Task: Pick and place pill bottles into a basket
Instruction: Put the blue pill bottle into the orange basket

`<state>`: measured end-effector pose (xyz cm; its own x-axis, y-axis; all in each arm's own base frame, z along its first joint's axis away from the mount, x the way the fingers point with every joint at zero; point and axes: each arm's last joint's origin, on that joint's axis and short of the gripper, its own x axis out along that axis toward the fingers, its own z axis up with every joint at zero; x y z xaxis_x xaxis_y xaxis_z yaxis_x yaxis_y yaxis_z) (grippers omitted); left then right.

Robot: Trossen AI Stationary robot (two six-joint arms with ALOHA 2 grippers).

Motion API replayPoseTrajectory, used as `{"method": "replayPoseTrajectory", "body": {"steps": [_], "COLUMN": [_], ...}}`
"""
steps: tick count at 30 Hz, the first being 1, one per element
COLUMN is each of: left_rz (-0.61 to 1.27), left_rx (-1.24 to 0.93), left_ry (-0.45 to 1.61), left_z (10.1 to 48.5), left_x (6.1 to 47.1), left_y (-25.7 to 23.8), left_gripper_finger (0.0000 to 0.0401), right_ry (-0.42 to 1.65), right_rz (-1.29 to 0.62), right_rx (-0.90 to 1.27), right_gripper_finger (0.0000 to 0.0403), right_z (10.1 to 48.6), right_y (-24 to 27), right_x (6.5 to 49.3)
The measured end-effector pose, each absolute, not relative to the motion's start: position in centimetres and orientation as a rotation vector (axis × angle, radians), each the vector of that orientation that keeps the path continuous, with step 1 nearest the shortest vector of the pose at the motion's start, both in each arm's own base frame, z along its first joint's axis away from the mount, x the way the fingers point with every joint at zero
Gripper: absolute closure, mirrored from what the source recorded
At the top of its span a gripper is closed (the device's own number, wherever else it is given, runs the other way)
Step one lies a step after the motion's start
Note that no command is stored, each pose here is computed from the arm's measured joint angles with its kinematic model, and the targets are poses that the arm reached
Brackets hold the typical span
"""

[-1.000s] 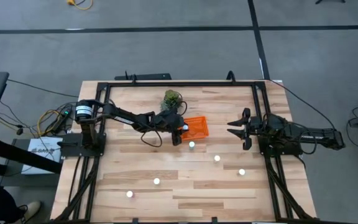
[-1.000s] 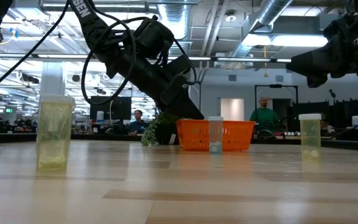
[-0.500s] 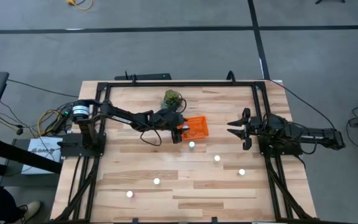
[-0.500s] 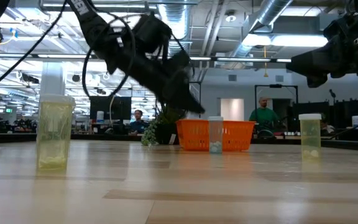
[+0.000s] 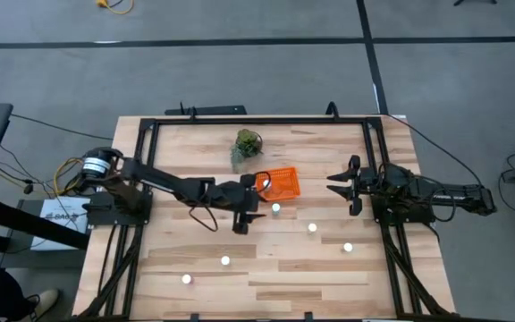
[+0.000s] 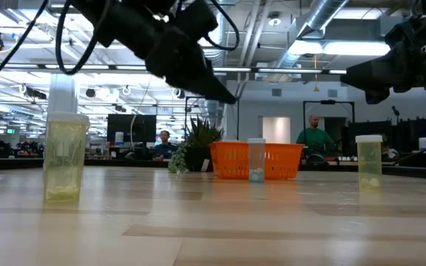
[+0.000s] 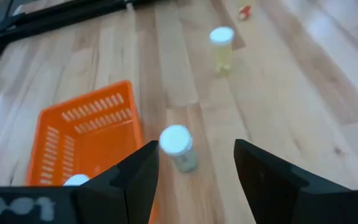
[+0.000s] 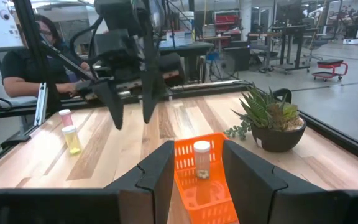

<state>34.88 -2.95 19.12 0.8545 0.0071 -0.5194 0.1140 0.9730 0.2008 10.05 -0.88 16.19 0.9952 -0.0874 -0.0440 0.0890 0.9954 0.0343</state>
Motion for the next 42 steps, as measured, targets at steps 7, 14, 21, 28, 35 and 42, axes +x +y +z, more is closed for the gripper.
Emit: {"method": "replayPoseTrajectory", "body": {"steps": [7, 14, 21, 28, 35, 42], "left_rz": [-0.048, -0.045, -0.028, 0.012, -0.015, -0.045], "left_rx": [0.211, 0.214, 0.223, 0.212, 0.199, 0.174], "left_ry": [0.541, 0.573, 0.622, 0.642, 0.647, 0.645], "left_z": [17.2, 16.6, 15.6, 15.4, 15.3, 15.3], "left_x": [36.3, 38.2, 39.2, 39.1, 39.1, 39.1], "left_y": [-3.1, -3.1, -2.7, -1.6, -1.5, -1.6], "left_gripper_finger": [0.0202, 0.0202, 0.0202, 0.0202, 0.0202, 0.0202], "right_ry": [0.042, 0.042, 0.043, 0.043, 0.043, 0.043], "right_rz": [-0.088, -0.088, -0.088, -0.088, -0.088, -0.088], "right_rx": [0.036, 0.036, 0.036, 0.036, 0.036, 0.036], "right_gripper_finger": [0.0273, 0.0273, 0.0273, 0.0273, 0.0273, 0.0273], "right_z": [16.2, 16.2, 16.2, 16.2, 16.2, 16.2], "right_y": [-0.9, -0.9, -0.9, -0.9, -0.9, -0.9], "right_x": [10.0, 10.0, 10.0, 10.0, 10.0, 10.0]}}
